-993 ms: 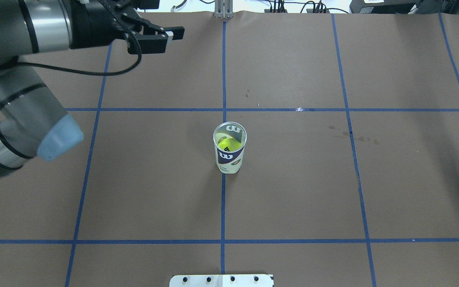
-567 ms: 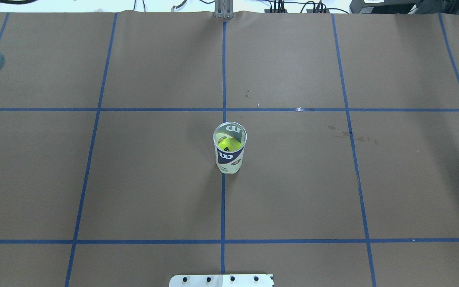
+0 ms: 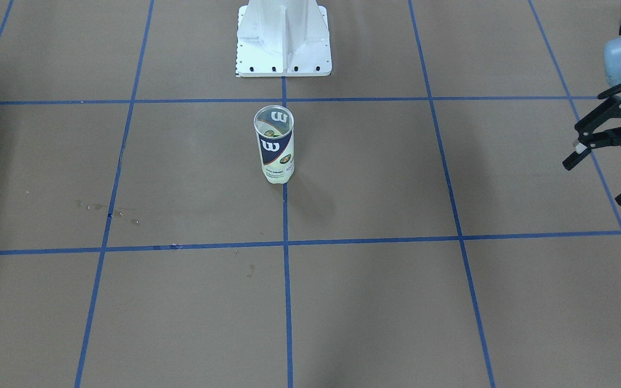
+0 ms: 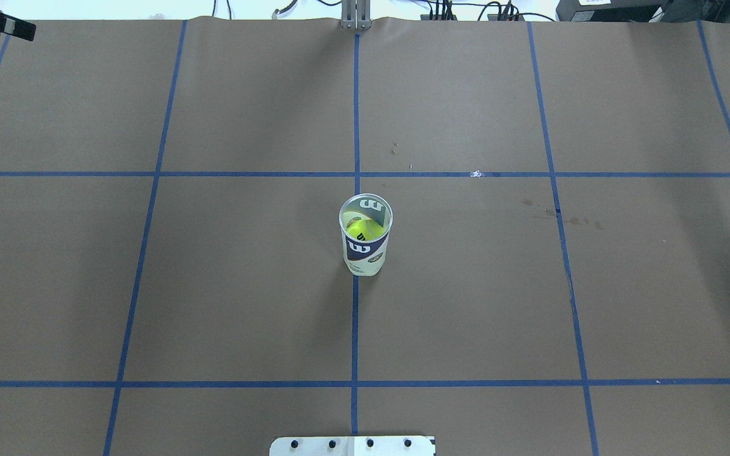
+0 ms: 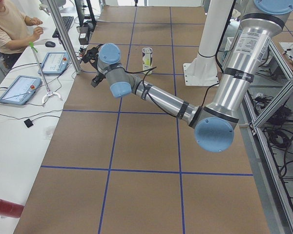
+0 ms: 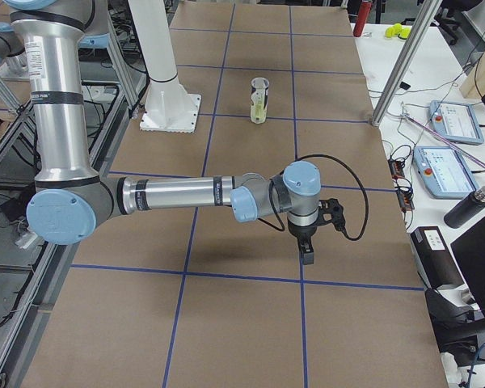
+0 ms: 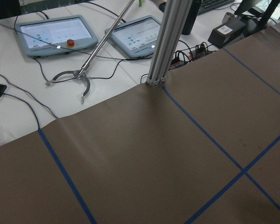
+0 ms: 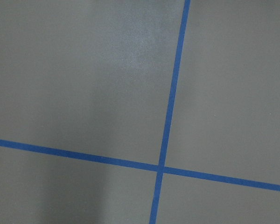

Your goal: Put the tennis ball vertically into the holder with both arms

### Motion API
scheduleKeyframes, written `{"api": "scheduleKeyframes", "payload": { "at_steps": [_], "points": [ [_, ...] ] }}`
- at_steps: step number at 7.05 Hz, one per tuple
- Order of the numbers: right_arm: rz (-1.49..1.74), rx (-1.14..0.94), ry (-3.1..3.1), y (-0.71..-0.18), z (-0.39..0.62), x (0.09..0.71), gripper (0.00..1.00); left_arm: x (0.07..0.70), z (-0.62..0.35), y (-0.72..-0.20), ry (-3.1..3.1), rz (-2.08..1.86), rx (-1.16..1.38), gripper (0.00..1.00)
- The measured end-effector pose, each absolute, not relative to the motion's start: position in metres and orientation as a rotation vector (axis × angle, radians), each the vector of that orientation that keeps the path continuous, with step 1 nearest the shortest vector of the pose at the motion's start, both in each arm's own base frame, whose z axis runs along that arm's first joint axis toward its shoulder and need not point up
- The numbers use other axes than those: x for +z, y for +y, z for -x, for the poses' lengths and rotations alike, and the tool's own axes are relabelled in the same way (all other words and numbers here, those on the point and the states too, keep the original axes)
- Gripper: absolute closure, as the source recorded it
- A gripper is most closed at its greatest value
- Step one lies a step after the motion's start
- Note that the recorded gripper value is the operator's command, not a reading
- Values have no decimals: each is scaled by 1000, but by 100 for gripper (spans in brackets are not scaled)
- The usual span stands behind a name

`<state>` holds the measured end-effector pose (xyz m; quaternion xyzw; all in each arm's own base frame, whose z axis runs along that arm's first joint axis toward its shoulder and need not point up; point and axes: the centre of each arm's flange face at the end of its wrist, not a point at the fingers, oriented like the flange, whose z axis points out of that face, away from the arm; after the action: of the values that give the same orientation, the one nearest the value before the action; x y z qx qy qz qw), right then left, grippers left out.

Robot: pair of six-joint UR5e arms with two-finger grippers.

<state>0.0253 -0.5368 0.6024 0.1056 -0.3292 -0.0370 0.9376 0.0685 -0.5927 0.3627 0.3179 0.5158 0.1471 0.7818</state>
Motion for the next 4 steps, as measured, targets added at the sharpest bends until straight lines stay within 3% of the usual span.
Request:
{"api": "scheduleKeyframes", "payload": {
  "at_steps": [4],
  "points": [
    [-203, -64, -670, -530, -29, 611, 1, 490, 2, -624, 1083, -553, 245, 0]
  ]
}}
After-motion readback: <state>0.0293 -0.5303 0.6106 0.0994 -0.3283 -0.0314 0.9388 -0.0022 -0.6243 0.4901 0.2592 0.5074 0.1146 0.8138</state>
